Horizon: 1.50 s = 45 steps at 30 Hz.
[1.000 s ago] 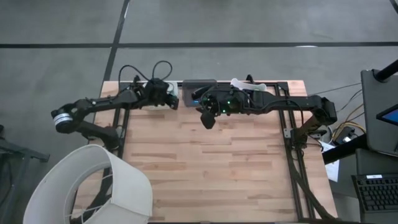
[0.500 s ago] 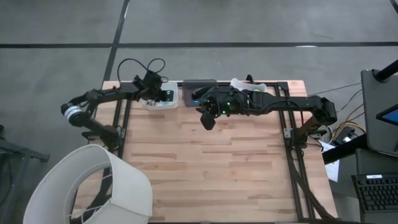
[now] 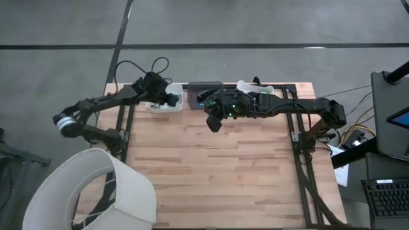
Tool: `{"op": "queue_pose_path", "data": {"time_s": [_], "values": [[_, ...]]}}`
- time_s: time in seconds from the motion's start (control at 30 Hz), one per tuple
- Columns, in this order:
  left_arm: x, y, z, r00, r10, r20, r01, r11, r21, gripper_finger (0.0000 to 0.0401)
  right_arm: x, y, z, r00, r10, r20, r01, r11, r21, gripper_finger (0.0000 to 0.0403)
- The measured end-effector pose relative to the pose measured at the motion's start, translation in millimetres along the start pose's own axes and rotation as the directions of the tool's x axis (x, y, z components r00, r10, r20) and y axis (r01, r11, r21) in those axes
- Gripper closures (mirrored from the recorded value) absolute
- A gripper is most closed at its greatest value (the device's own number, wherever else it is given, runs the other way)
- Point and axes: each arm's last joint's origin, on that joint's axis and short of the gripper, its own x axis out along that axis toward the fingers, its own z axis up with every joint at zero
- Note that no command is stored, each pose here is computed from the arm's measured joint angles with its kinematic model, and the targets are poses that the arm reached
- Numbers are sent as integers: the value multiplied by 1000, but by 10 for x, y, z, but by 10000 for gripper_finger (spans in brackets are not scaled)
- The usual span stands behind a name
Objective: Pick and place Stapler, Stapler remover, tape
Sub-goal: Return to Home Position
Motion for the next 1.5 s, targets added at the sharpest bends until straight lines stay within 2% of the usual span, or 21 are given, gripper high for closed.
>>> {"op": "queue_pose_path", "data": {"time_s": [0.13,0.2,0.27,0.33,0.53,0.63,0.77,0.87,0.97,1.03,1.13,1.2,1.3,1.43,1.5], "values": [[-155,-246,-69,990,-137,-7,137,976,172,303,42,-23,-72,1000,-12,-21,12,999,31,356],[-243,-394,-135,978,-209,-21,207,944,256,332,80,-40,-147,999,-11,-49,11,1000,-14,384],[-358,-537,-198,963,-270,-15,261,910,321,372,127,-55,-220,998,8,-67,-10,999,-33,391],[-474,-656,-252,950,-311,11,285,885,368,392,174,-55,-280,994,84,-63,-88,994,-59,394],[-756,-841,-383,906,-422,43,347,795,497,396,175,-53,-352,955,288,74,-281,955,-95,395],[-846,-775,-470,892,-450,36,377,786,489,397,145,-87,-433,935,341,100,-333,939,-91,395],[-1036,-661,-620,857,-513,49,441,779,446,399,28,-160,-554,928,360,95,-357,933,-49,394],[-1147,-548,-747,840,-540,57,458,760,461,395,-67,-236,-643,938,331,104,-328,944,-48,394],[-1212,-440,-853,834,-547,69,438,733,521,383,-141,-322,-777,951,304,62,-296,948,-114,394],[-1219,-362,-943,838,-543,58,446,742,501,375,-196,-366,-847,954,294,63,-287,953,-100,394],[-1205,-277,-1044,820,-567,79,456,730,508,366,-214,-444,-1007,960,276,46,-275,961,-35,394],[-1196,-220,-1108,812,-573,112,453,739,498,362,-233,-489,-1089,959,272,76,-271,962,-29,394],[-1184,-147,-1210,795,-589,146,463,744,482,360,-332,-524,-1134,932,319,173,-312,948,-68,394],[-1185,-71,-1364,760,-638,125,474,675,565,364,-431,-578,-1248,899,369,236,-356,930,-97,394],[-1189,-33,-1418,754,-636,162,455,684,570,365,-494,-605,-1272,889,376,261,-362,927,-102,394]]}}
